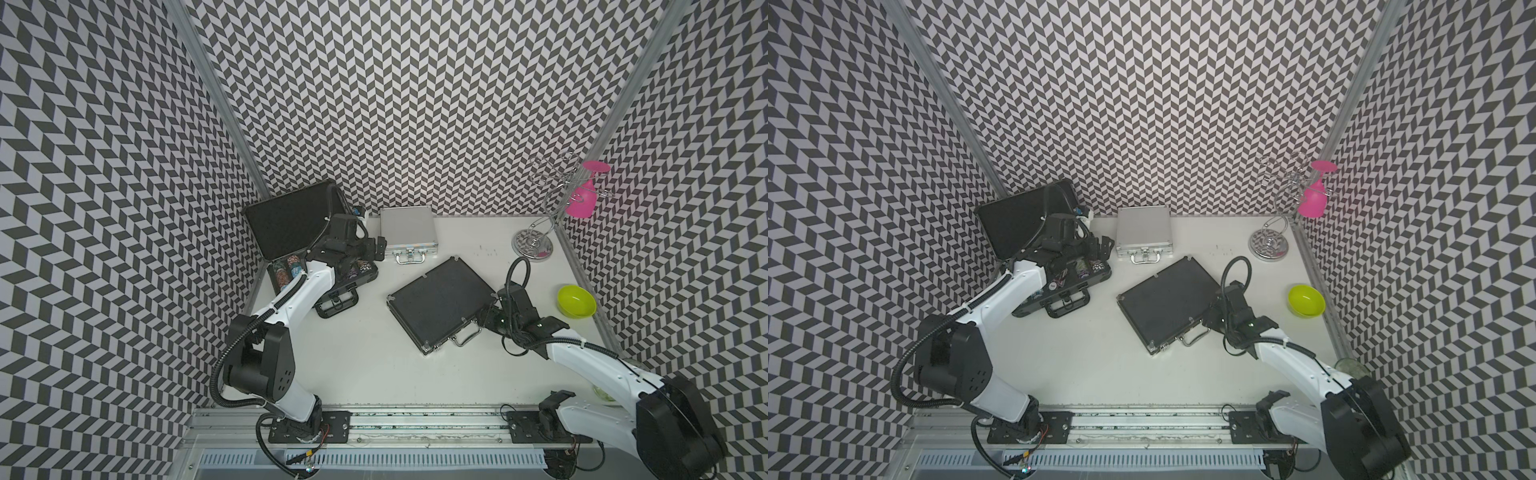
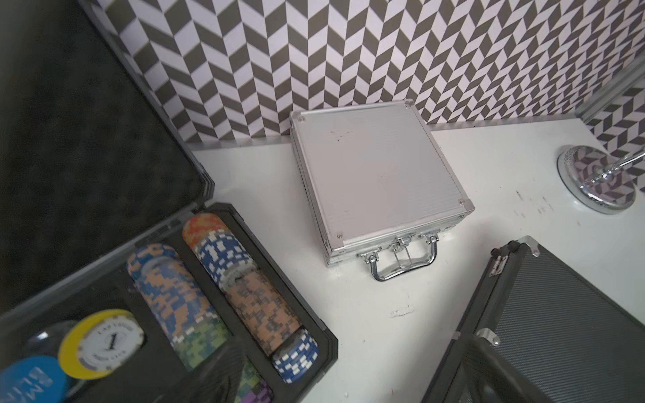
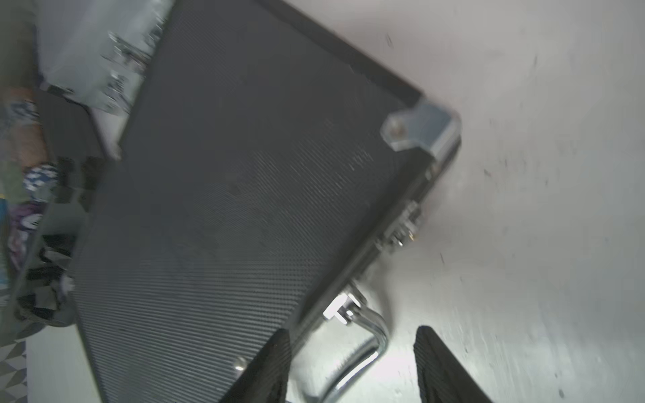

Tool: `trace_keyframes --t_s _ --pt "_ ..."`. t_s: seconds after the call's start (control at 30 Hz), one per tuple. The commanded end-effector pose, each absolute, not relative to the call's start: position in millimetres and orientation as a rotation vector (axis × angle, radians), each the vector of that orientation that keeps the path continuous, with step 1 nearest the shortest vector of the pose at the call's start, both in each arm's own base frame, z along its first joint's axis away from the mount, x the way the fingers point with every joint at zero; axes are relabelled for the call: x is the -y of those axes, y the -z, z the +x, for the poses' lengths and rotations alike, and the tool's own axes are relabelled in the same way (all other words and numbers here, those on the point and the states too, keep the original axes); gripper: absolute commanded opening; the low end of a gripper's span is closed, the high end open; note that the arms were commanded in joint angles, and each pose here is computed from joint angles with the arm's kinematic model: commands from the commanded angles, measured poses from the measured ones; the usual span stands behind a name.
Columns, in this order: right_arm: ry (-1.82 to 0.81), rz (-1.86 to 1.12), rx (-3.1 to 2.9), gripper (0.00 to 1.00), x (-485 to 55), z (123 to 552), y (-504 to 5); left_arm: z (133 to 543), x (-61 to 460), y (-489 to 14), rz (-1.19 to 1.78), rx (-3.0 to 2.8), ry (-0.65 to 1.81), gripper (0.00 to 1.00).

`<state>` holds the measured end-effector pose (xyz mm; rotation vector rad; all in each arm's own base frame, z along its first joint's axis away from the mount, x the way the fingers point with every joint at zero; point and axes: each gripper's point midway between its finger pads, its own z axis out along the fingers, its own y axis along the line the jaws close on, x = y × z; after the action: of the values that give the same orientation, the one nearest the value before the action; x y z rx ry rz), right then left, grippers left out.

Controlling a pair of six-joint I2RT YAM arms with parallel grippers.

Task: Close the poker set cases
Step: Move the poker set case to the center of the board.

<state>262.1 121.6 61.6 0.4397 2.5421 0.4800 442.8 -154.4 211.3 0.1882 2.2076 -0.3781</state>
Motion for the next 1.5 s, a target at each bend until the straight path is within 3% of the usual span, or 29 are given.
trace_keyframes --t_s 0.0,0.17,0.43,0.7,1.07,1.23,1.47 --pt "-0.582 0.473 -2.534 0.56 -131.0 254.4 -63.9 408.5 168.8 -204.1 0.065 -2.275 0.485 0.99" --pt "-0.572 0.515 -2.575 0.53 -131.0 248.0 -41.9 371.4 179.0 -187.7 0.069 -2.361 0.373 0.99" --pt "-0.558 0.569 -2.549 0.52 -133.2 261.8 -30.3 342.9 201.6 -172.5 0.084 -2.407 0.451 0.99" --pt "-0.656 0.769 -2.589 0.4 -154.2 240.1 -13.9 322.6 191.1 -138.3 -0.025 -2.502 0.384 0.99" --pt "-0.57 0.912 -2.738 0.37 -171.6 211.0 -10.6 324.2 190.2 -147.1 -0.057 -2.438 0.43 0.99" --pt "-0.585 0.947 -2.71 0.37 -179.0 223.5 -25.6 324.2 189.9 -135.7 -0.108 -2.448 0.451 0.99" --pt "-0.586 1.055 -2.757 0.37 -192.3 227.3 -6.0 325.7 178.4 -147.8 -0.125 -2.408 0.468 0.99"
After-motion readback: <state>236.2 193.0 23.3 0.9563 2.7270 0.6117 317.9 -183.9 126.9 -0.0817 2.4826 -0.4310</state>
